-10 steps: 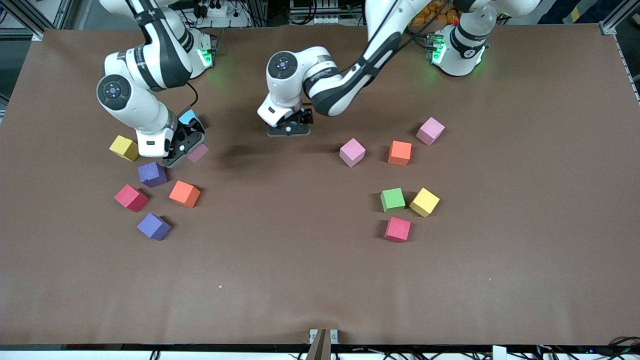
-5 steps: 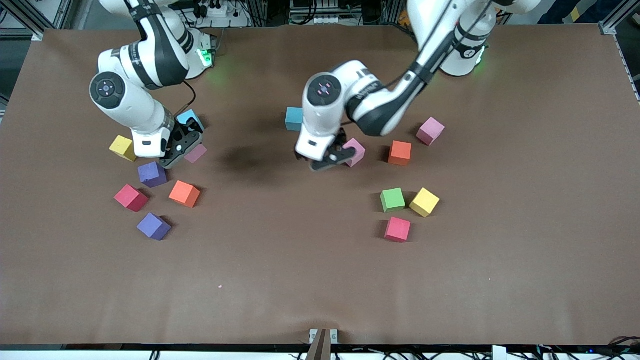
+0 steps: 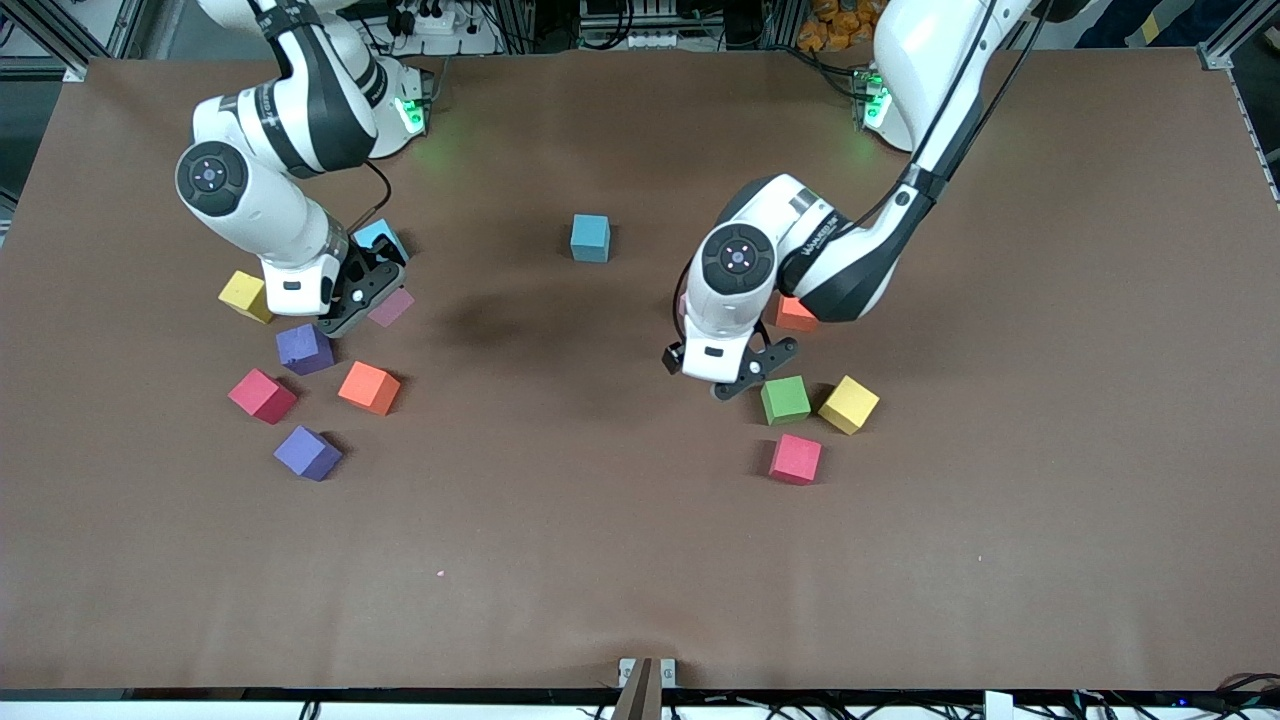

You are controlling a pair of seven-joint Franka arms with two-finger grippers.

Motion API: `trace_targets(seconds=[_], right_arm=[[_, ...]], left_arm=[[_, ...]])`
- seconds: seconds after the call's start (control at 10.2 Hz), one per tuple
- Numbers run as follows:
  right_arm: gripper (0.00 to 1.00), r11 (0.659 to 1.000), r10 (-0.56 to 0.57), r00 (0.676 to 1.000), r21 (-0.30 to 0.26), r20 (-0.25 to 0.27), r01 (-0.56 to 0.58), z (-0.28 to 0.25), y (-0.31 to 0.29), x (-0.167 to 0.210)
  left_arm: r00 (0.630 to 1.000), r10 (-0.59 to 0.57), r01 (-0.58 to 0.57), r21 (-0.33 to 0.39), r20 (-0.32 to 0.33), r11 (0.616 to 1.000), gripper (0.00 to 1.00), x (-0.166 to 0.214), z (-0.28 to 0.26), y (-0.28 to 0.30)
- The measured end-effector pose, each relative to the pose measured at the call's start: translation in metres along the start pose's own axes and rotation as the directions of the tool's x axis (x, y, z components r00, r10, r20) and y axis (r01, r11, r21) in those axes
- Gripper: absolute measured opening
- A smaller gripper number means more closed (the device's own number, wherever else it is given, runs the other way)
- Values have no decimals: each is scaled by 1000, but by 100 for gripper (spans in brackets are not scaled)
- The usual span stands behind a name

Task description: Form number 2 with 11 blocks

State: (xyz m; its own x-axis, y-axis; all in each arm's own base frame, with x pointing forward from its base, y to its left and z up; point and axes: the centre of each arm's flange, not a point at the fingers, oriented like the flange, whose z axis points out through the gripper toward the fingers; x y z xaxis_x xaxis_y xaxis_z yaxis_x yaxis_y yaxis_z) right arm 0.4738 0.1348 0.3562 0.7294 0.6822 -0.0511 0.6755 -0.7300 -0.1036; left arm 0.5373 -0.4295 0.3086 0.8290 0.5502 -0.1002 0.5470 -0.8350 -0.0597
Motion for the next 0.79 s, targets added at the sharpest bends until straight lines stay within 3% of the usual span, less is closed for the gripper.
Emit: trace_targets(seconds=[0.39, 0.79], right_arm=[[60, 999, 37, 999, 15, -1, -37, 2, -25, 12], [60, 989, 140, 990, 37, 16, -141, 12, -86, 33]], left_arm=[[1000, -8, 6, 70, 24, 998, 100, -5, 36, -16], [994, -108, 107, 41, 20, 993, 100, -21, 76, -26]])
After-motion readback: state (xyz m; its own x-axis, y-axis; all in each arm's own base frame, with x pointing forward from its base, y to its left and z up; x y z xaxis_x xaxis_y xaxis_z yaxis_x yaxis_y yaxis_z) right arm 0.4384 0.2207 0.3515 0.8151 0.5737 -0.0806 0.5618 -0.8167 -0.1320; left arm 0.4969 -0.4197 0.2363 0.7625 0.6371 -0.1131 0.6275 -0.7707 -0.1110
